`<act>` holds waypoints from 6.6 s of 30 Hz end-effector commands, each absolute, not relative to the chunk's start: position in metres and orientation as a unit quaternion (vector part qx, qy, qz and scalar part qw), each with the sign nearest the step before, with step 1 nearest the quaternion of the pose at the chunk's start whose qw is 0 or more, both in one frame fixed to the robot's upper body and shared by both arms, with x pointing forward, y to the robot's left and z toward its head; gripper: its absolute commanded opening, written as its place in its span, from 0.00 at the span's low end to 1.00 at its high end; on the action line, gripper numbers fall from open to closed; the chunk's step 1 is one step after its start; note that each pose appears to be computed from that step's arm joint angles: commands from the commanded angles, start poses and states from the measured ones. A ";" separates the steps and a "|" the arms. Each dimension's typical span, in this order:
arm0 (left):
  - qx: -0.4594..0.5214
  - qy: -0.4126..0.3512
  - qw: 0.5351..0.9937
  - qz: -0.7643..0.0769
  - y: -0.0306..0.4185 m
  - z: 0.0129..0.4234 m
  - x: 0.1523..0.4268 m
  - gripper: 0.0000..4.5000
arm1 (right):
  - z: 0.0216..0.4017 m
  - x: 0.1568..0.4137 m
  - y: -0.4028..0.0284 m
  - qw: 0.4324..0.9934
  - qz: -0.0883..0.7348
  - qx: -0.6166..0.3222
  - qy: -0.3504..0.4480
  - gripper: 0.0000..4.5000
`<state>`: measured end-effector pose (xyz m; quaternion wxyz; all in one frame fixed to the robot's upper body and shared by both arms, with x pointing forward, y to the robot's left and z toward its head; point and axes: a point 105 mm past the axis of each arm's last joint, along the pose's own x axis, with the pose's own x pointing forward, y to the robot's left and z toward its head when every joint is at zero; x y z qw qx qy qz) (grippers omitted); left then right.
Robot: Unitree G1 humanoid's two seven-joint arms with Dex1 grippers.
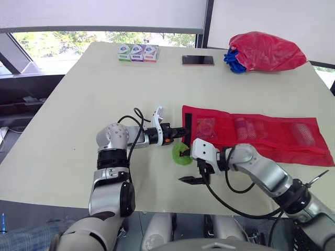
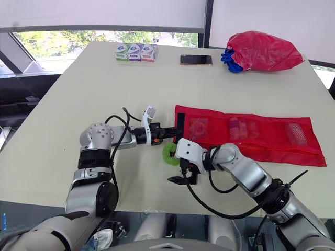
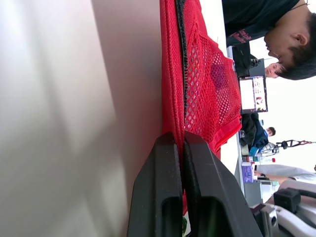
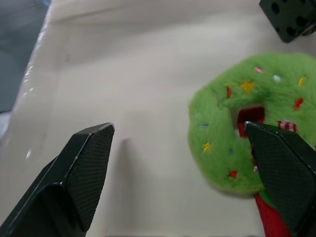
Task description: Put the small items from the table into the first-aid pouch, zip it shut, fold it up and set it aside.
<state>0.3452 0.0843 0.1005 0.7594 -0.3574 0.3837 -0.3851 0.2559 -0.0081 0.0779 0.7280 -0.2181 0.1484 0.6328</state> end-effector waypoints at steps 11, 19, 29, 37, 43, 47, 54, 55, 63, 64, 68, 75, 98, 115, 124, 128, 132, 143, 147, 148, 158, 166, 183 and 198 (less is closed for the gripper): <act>-0.362 0.381 0.758 -0.387 0.084 0.098 0.344 0.00 | 0.068 0.281 -0.031 0.765 0.552 -0.297 0.149 0.12; -0.338 0.368 0.776 -0.386 0.100 0.095 0.340 0.00 | 0.120 0.285 -0.052 0.862 0.489 -0.104 0.086 0.00; -0.290 0.357 0.806 -0.372 0.134 0.084 0.336 0.00 | 0.119 0.291 -0.150 0.962 0.230 0.123 0.086 0.00; -0.266 0.353 0.828 -0.344 0.166 0.082 0.337 0.00 | 0.112 0.278 -0.216 0.984 0.111 0.109 0.087 0.00; -0.226 0.352 0.844 -0.337 0.196 0.086 0.333 0.00 | 0.118 0.276 -0.288 0.995 -0.018 0.074 0.062 0.00; -0.194 0.355 0.857 -0.319 0.216 0.088 0.333 0.00 | 0.125 0.276 -0.322 0.993 -0.087 0.067 0.038 0.00; -0.163 0.350 0.881 -0.272 0.247 0.092 0.339 0.00 | 0.119 0.275 -0.352 0.984 -0.167 0.037 0.040 0.00; -0.157 0.352 0.882 -0.271 0.248 0.092 0.338 0.00 | 0.118 0.275 -0.354 0.983 -0.175 0.030 0.041 0.00; -0.154 0.349 0.887 -0.262 0.252 0.093 0.338 0.00 | 0.110 0.264 -0.359 0.982 -0.177 0.015 0.060 0.21; -0.152 0.349 0.887 -0.262 0.252 0.093 0.338 0.00 | 0.110 0.262 -0.359 0.983 -0.172 0.033 0.058 0.31; -0.154 0.343 0.891 -0.254 0.259 0.098 0.338 0.00 | 0.114 0.251 -0.345 0.985 -0.111 0.121 0.045 0.78; -0.147 0.328 0.905 -0.229 0.274 0.104 0.342 0.00 | 0.097 0.222 -0.279 0.971 0.070 0.185 0.132 1.00; 0.115 0.123 0.817 -0.551 0.183 0.227 0.315 0.98 | 0.076 0.246 -0.238 0.956 0.018 0.251 0.150 1.00; 0.139 0.065 0.686 -0.711 0.115 0.243 0.259 0.98 | 0.091 0.278 -0.217 0.878 -0.010 0.473 0.077 1.00; 0.140 0.053 0.678 -0.720 0.106 0.248 0.260 0.98 | 0.094 0.285 -0.206 0.877 0.007 0.478 0.055 1.00; 0.139 0.053 0.676 -0.722 0.104 0.247 0.259 1.00 | 0.098 0.285 -0.209 0.882 0.010 0.469 0.040 0.67; 0.139 0.052 0.676 -0.722 0.102 0.247 0.260 1.00 | 0.100 0.284 -0.214 0.889 0.014 0.457 0.036 0.21; 0.160 -0.007 0.706 -0.690 0.096 0.260 0.271 1.00 | 0.132 0.247 -0.268 0.964 0.056 0.259 0.036 0.01; 0.162 -0.011 0.713 -0.682 0.099 0.262 0.274 1.00 | 0.156 0.235 -0.275 0.979 0.097 0.178 0.033 0.01; 0.162 -0.012 0.715 -0.681 0.099 0.263 0.274 1.00 | 0.164 0.233 -0.274 0.981 0.110 0.158 0.026 0.01; 0.165 -0.020 0.721 -0.673 0.101 0.268 0.276 1.00 | 0.178 0.225 -0.167 0.905 0.378 -0.190 0.040 0.01; 0.168 -0.022 0.718 -0.675 0.101 0.266 0.274 1.00 | 0.140 0.237 -0.117 0.805 0.473 -0.354 0.057 0.01; 0.110 0.033 0.767 -0.631 0.120 0.237 0.274 1.00 | 0.161 0.230 -0.114 0.837 0.493 -0.235 0.036 0.96; -0.072 0.171 0.889 -0.420 0.190 0.150 0.293 1.00 | 0.218 0.219 -0.116 0.818 0.556 -0.142 -0.043 0.99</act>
